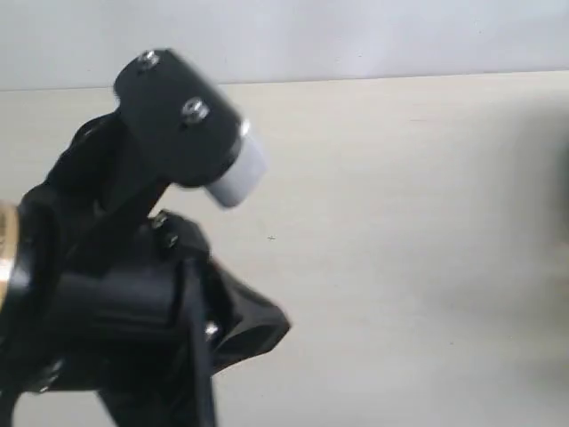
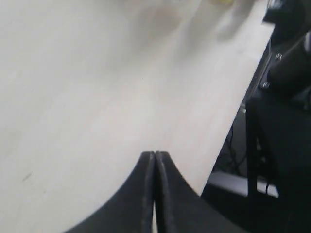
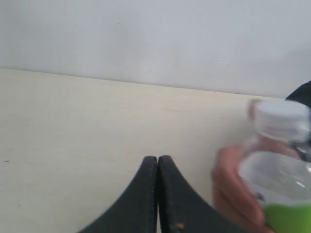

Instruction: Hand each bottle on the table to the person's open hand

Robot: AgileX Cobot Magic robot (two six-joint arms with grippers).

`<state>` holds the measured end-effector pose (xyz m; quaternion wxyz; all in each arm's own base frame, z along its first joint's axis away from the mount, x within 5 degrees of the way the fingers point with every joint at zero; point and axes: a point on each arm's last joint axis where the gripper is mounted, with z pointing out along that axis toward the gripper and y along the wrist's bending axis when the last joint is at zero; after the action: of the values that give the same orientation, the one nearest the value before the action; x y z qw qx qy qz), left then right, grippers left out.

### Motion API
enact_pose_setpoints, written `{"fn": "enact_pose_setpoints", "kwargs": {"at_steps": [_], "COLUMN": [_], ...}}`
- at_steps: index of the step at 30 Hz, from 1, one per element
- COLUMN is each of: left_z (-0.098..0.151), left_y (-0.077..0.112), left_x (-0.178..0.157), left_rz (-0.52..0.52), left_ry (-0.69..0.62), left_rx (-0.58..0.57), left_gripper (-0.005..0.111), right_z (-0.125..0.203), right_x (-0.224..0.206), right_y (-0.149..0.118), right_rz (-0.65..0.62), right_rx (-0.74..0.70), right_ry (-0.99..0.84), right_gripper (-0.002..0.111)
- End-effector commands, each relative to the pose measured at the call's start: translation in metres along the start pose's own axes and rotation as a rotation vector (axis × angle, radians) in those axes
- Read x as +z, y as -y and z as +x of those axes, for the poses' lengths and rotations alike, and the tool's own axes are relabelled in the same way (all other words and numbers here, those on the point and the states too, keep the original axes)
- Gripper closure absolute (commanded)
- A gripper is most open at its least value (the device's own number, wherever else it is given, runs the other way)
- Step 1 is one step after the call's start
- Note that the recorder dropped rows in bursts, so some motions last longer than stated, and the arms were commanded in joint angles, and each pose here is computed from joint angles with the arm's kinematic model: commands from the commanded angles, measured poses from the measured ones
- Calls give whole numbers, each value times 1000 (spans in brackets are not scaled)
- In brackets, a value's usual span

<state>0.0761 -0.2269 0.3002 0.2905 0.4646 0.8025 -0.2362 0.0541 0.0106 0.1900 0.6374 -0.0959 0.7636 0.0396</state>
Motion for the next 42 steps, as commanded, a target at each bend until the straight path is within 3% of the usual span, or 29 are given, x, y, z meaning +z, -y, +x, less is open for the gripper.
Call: {"fn": "enact_pose_setpoints", "kwargs": {"at_steps": [1,12,14,16,17,22,25,27,31,34,37,42], "left_z": [24,27,26,23,22,26,39,53,82,100,119,146], "left_y": [-6,-7,-13,-27,-37,-88,-113,-117,-96,-69,-39,0], "left_x": [-12,-12,-16,-23,-27,-75,-122,-156,-213,-241,-260,-273], "left_rz": [-38,-47,-78,-110,-133,-290,-511,-695,-1083,-1293,-1430,-1501], "left_ry": [-136,-170,-165,-134,-121,44,195,288,365,404,481,648], "left_rx": [24,24,220,296,264,-152,-282,-330,-244,-147,-75,-35], "left_gripper": [107,107,107,107,107,107,107,107,107,107,107,107], "right_z": [1,1,1,1,1,1,1,1,1,1,1,1], "right_x": [0,0,0,0,0,0,0,0,0,0,0,0], "right_y": [0,0,0,0,0,0,0,0,0,0,0,0], "right_rz": [3,3,3,3,3,3,3,3,3,3,3,3], "right_rx": [-2,-2,-2,-2,-2,-2,-2,-2,-2,-2,-2,-2], "right_ry": [5,5,5,5,5,5,5,5,5,5,5,5], "right_gripper": [108,108,108,108,108,108,108,108,108,108,108,108]}}
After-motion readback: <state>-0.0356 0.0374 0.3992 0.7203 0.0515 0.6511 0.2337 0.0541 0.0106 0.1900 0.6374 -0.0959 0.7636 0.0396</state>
